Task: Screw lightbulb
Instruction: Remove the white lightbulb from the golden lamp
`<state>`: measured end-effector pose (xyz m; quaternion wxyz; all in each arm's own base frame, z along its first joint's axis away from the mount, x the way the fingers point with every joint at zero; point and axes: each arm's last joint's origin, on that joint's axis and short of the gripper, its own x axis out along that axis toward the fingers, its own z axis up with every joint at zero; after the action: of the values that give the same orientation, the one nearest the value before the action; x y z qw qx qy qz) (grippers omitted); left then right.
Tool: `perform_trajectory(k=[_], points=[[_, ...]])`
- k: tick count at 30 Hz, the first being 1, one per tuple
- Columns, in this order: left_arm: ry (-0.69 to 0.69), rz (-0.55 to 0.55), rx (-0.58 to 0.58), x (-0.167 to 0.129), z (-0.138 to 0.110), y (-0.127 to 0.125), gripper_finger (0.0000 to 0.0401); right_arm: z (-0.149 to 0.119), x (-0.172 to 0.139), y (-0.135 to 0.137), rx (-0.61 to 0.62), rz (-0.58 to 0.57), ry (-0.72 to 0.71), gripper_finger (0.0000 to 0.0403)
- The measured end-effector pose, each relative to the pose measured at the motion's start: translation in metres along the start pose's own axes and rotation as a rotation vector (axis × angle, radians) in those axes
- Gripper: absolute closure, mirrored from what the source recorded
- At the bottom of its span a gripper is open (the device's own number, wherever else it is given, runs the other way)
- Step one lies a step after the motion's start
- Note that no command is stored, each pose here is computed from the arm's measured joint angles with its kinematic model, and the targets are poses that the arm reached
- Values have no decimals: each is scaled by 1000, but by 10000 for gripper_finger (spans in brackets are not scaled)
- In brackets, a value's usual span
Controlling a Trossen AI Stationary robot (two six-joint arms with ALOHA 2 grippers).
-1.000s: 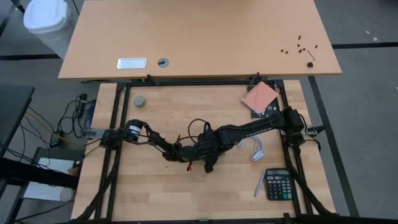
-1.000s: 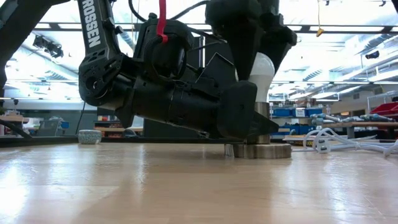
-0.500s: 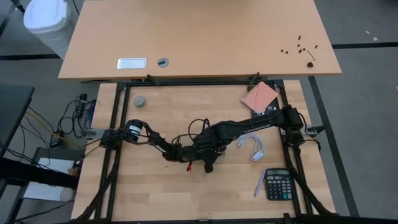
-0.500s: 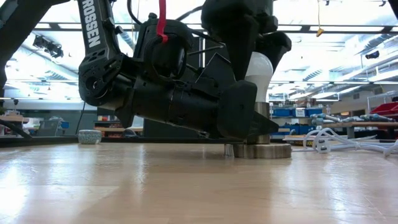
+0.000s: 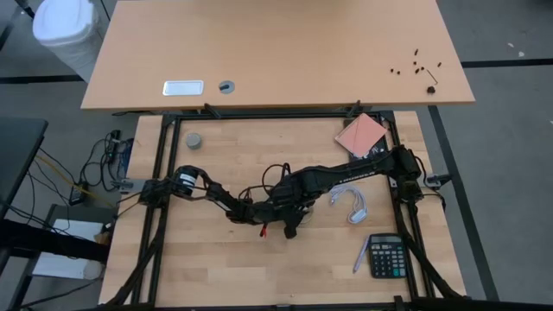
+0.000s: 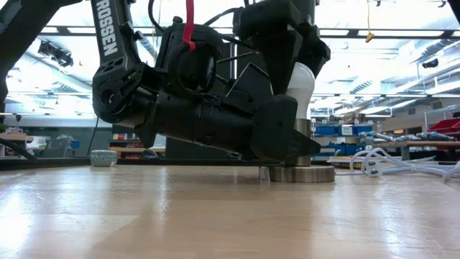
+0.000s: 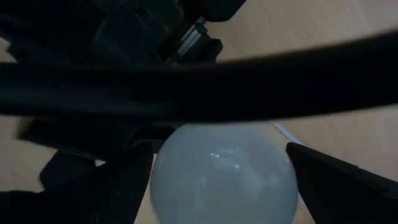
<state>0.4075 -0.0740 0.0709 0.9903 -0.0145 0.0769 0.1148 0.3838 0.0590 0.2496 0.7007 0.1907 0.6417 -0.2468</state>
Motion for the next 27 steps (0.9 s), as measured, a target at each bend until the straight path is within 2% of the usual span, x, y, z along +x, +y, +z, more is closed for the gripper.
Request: perform_trajectory(k=[5, 10, 16, 21, 27], points=[[1, -5, 2, 0, 0, 0, 212, -5, 12, -1, -13, -33, 13, 29], [3, -4, 2, 0, 0, 0, 212, -8, 15, 8, -64, -52, -67, 30], [4, -4, 2, 0, 0, 0, 212, -12, 14, 12, -94, -82, -101, 36], [5, -4, 3, 0, -1, 0, 212, -10, 14, 10, -110, -60, -80, 79], [14, -5, 9, 0, -1, 0, 212, -4, 15, 4, -79, 24, 8, 135]])
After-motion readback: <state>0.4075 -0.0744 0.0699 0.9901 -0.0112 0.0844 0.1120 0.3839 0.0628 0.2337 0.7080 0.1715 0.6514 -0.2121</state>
